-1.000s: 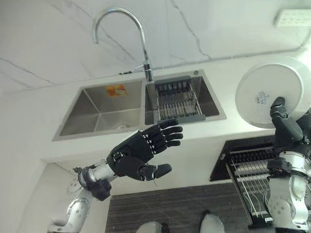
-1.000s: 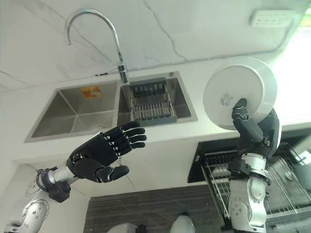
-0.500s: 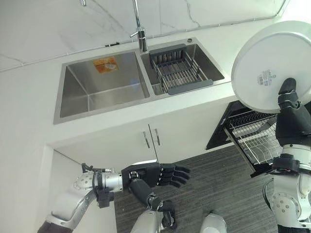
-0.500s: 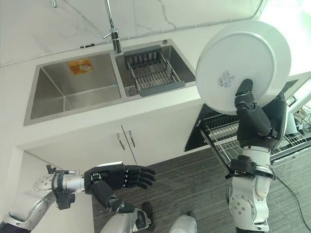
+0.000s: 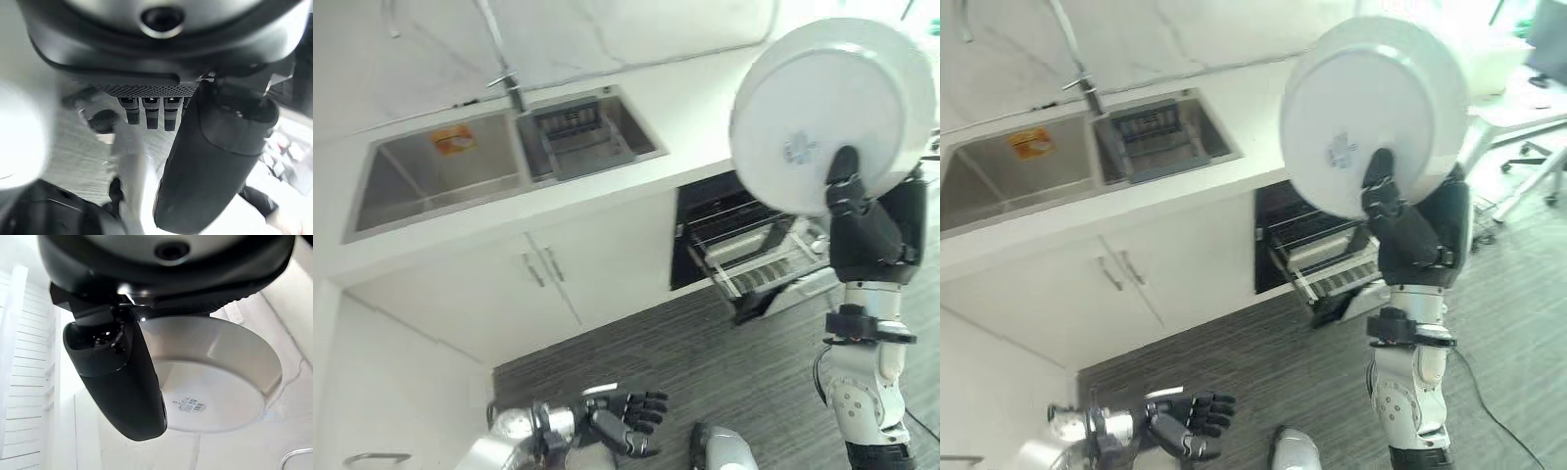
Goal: Place the dishes in the dishwasher.
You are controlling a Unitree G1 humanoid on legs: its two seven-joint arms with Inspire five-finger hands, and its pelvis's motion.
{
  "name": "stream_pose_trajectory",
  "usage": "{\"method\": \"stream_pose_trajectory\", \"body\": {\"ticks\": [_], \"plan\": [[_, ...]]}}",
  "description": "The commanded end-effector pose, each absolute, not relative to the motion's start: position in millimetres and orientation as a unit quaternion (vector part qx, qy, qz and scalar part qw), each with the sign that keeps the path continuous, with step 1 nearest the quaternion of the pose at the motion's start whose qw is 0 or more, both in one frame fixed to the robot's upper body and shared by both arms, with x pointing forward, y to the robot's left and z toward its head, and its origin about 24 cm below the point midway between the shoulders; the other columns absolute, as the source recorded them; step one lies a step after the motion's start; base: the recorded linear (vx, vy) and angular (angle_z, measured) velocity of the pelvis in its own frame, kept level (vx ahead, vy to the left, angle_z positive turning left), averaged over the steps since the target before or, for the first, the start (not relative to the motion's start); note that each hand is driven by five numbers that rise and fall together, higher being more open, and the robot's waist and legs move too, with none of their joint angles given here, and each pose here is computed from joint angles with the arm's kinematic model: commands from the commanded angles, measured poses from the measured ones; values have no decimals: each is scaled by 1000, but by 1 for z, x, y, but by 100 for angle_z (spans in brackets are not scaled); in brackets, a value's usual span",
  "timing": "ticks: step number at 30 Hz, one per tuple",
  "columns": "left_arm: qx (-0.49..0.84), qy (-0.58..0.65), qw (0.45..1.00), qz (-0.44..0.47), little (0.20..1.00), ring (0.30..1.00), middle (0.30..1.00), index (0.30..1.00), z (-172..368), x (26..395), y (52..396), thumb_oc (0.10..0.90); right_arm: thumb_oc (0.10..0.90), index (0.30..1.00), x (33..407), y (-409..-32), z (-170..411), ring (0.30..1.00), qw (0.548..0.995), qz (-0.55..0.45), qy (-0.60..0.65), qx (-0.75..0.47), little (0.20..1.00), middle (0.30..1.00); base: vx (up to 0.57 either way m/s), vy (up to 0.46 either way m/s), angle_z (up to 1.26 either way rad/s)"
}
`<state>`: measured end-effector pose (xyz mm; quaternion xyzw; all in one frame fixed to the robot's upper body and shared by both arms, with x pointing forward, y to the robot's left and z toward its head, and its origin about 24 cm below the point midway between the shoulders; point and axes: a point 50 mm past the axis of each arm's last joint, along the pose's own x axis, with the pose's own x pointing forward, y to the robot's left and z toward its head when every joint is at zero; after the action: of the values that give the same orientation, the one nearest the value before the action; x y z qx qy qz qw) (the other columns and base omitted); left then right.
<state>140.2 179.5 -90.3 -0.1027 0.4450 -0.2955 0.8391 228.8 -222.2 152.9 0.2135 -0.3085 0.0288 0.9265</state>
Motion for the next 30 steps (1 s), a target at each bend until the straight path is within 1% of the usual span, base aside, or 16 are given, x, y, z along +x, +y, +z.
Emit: {"method": "stream_pose_trajectory", "body": {"ticks": [1,4,5,6,8,10,11,17,22,26,30], "plan": [[-14,372,902,-219,900,900,900,900,-85,169,190,800,400,300,216,-231,213,300,868,75,-444,211,300,300,45,-327,-6],[16,400,906,-140,900,900,900,900,-105,154,201,800,400,300,215,-226,211,300,873,81,-435,207,300,300,77,-181,14],[20,420,901,-105,900,900,900,900,-115,140,208,800,400,300,217,-218,206,300,875,87,-425,214,300,300,162,-69,15],[5,448,891,-74,900,900,900,900,-125,125,211,800,400,300,221,-207,199,300,878,95,-411,229,300,300,170,-33,-3],[17,488,871,-56,900,900,900,900,-138,106,213,800,400,300,227,-191,190,300,879,115,-387,252,300,300,221,1,21],[-8,527,849,-29,900,900,900,900,-150,93,214,800,400,300,227,-185,185,300,880,142,-373,256,300,300,290,136,4],[-20,560,828,1,900,900,900,900,-159,79,215,800,400,300,225,-184,177,300,880,167,-355,267,300,300,288,195,23],[-33,598,800,33,900,900,900,900,-166,66,220,800,400,300,226,-177,170,300,881,174,-323,300,300,300,174,102,-19],[-19,617,785,46,900,900,900,900,-169,53,224,800,400,300,231,-161,167,300,874,180,-309,328,300,300,101,69,-4],[-37,627,776,62,900,900,900,900,-169,49,228,800,400,300,234,-161,159,300,880,167,-287,339,300,300,92,-125,7],[-42,633,771,54,900,900,900,900,-169,48,228,800,400,300,235,-167,153,300,885,148,-263,355,300,300,152,-293,20]]}}
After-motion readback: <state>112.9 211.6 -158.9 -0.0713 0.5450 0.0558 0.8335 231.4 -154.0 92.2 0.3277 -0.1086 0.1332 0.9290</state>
